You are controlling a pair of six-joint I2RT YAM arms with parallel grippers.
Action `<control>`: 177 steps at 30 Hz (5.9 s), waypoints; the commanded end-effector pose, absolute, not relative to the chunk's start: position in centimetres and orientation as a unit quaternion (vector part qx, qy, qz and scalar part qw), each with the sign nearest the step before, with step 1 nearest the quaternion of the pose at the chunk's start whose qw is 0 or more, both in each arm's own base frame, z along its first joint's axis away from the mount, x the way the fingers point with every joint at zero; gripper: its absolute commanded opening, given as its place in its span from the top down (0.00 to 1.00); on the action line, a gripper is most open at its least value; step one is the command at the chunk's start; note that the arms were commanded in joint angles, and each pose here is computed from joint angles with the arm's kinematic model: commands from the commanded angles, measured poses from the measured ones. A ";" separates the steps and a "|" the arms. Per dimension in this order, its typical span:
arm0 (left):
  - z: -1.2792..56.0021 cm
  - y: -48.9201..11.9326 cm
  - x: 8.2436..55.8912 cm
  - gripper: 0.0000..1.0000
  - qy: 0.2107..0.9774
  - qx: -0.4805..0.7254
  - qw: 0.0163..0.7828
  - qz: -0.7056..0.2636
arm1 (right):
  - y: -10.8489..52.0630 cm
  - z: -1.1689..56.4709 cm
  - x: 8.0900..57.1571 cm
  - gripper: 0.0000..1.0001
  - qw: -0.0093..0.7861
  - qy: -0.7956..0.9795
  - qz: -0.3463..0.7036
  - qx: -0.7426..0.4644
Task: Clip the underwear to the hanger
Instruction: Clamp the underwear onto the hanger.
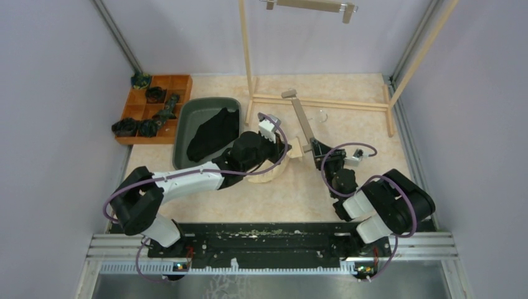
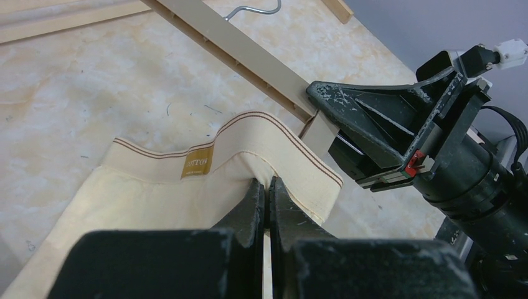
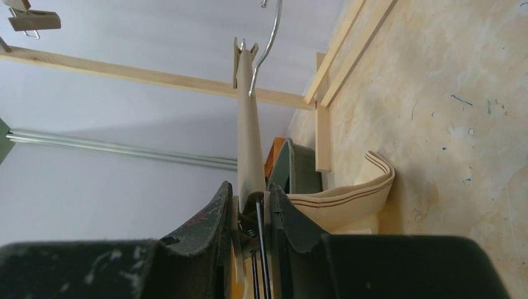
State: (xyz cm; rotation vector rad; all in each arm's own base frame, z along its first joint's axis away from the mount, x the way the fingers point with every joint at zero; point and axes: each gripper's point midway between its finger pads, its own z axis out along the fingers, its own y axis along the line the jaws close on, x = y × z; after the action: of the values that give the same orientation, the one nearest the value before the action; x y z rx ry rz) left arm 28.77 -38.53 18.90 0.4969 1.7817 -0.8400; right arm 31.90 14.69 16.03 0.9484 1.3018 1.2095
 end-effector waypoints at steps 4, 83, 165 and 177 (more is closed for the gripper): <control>19.6 -37.9 29.0 1.00 0.738 0.187 0.536 -0.365 | 13.2 22.9 30.8 1.00 0.574 0.436 0.577 0.384; 20.5 -39.2 28.9 1.00 0.721 0.196 0.534 -0.396 | 14.3 22.6 31.2 1.00 0.558 0.448 0.589 0.376; 19.6 -40.7 29.3 1.00 0.718 0.203 0.528 -0.406 | 15.1 24.6 30.9 1.00 0.533 0.425 0.631 0.370; 19.1 -40.6 29.5 1.00 0.720 0.201 0.528 -0.403 | 15.1 24.7 31.0 1.00 0.526 0.420 0.637 0.375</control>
State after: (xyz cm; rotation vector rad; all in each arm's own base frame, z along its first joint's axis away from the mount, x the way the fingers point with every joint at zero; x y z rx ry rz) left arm 29.12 -40.33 18.62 0.4900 1.7526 -0.9434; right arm 31.91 15.62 17.39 0.9923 1.2666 1.3382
